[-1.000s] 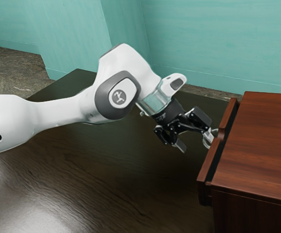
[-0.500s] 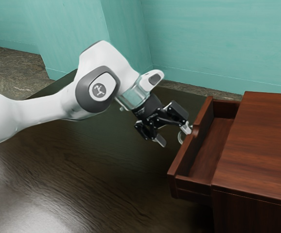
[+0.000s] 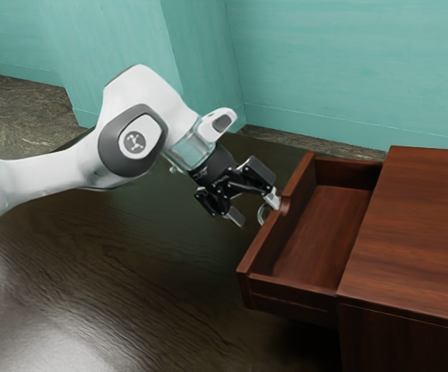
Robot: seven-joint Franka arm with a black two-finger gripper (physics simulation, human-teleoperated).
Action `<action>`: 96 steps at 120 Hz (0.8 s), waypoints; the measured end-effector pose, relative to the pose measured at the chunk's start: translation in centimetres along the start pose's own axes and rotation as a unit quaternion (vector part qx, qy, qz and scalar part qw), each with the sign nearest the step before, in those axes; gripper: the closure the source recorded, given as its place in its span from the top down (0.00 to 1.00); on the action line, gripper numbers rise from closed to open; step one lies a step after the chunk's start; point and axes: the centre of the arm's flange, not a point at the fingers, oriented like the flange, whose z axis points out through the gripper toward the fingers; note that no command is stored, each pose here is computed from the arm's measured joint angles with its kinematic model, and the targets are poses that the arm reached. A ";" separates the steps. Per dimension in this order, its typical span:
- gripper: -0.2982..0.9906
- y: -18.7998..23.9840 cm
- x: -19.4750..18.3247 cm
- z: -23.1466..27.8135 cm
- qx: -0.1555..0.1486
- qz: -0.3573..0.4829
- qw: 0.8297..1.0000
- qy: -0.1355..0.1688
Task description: Pull the drawer handle with one arm to open the drawer
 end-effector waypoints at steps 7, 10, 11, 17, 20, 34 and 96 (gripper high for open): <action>0.77 -0.4 0.1 -0.3 0.001 0.003 1.000 0.003; 0.77 -0.6 0.2 -0.5 0.001 0.003 1.000 0.004; 0.77 -0.7 0.2 -0.6 0.000 0.003 1.000 0.005; 0.77 -1.3 0.3 -1.2 0.000 0.004 1.000 0.007; 0.77 -1.7 0.4 -1.3 0.000 0.004 1.000 0.008; 0.77 -3.5 0.5 -1.9 0.000 0.000 1.000 0.008; 0.76 -7.2 0.7 -3.3 0.026 0.019 0.999 0.012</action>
